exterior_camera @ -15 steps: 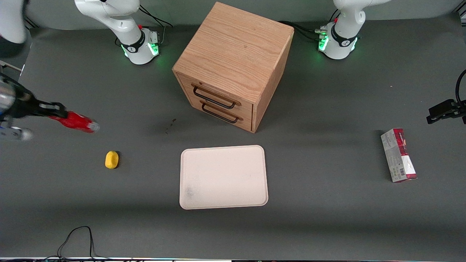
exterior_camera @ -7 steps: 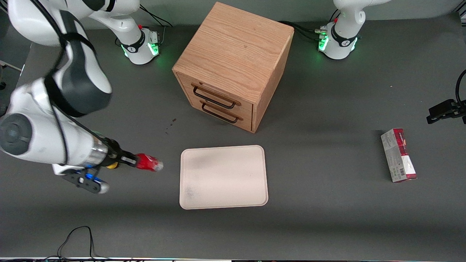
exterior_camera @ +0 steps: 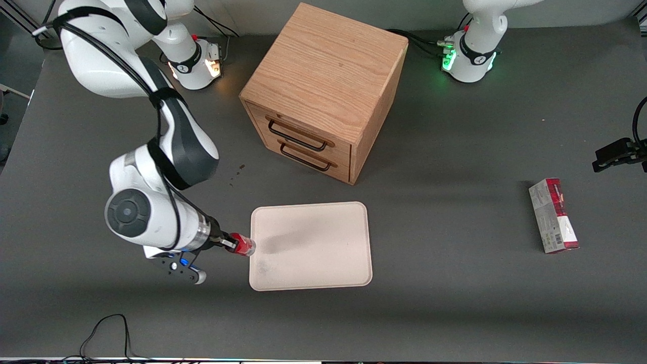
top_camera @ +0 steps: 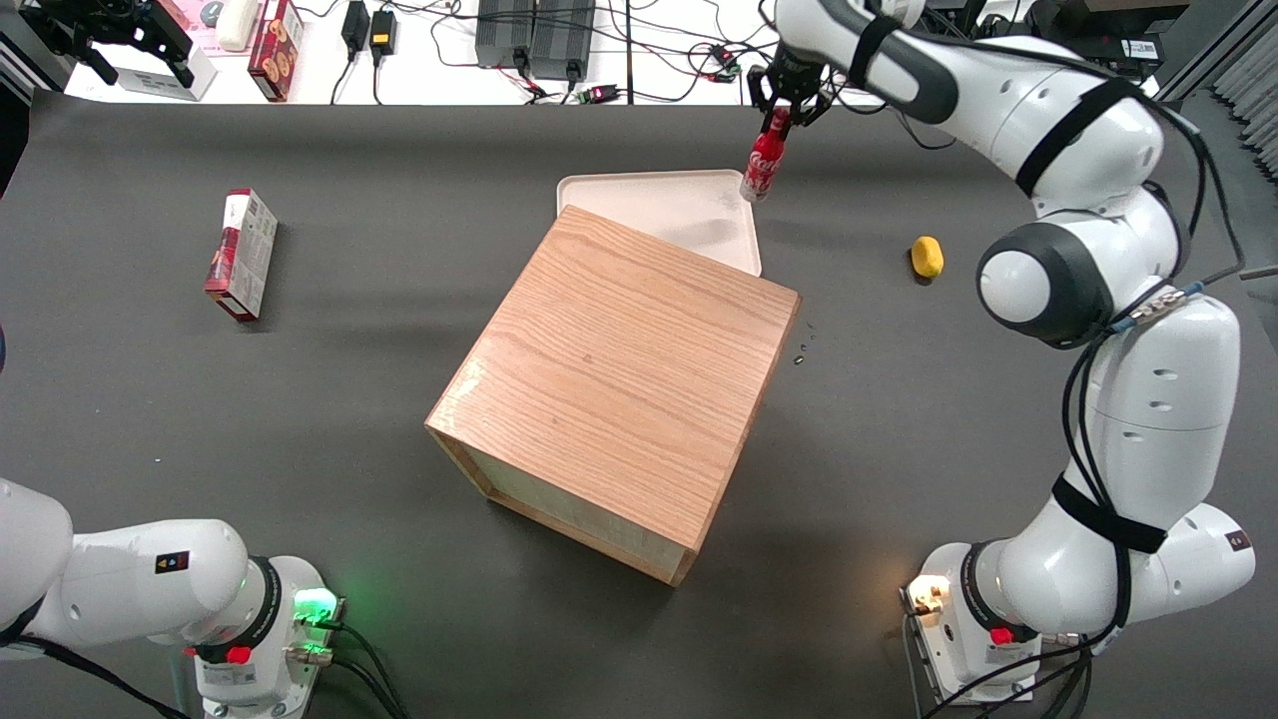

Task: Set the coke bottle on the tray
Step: 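Lift the bottle and carry it over the white tray's corner, then lower the bottle onto the tray and open the right gripper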

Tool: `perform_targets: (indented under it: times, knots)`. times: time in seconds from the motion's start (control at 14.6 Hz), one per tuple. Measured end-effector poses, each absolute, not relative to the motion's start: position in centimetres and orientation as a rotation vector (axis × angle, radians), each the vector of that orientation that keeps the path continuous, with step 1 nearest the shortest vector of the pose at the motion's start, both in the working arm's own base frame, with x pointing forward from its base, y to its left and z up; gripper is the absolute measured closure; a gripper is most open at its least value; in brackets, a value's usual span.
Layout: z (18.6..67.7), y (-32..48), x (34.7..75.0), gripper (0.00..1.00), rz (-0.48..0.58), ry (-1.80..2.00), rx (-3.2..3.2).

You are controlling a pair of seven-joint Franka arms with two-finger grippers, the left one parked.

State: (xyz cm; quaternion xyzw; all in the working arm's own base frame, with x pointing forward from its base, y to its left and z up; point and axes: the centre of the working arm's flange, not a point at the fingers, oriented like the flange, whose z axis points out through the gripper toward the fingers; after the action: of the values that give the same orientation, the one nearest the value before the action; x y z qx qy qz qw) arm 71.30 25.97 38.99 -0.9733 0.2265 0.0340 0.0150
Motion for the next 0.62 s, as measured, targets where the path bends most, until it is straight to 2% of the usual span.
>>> perform_targets:
  times: [0.27, 0.62]
  knots:
    - [35.5, 28.2, 71.3, 0.68, 0.093, 0.718, -3.036]
    - [34.1, 28.1, 71.7, 0.68, 0.086, 0.772, -3.021]
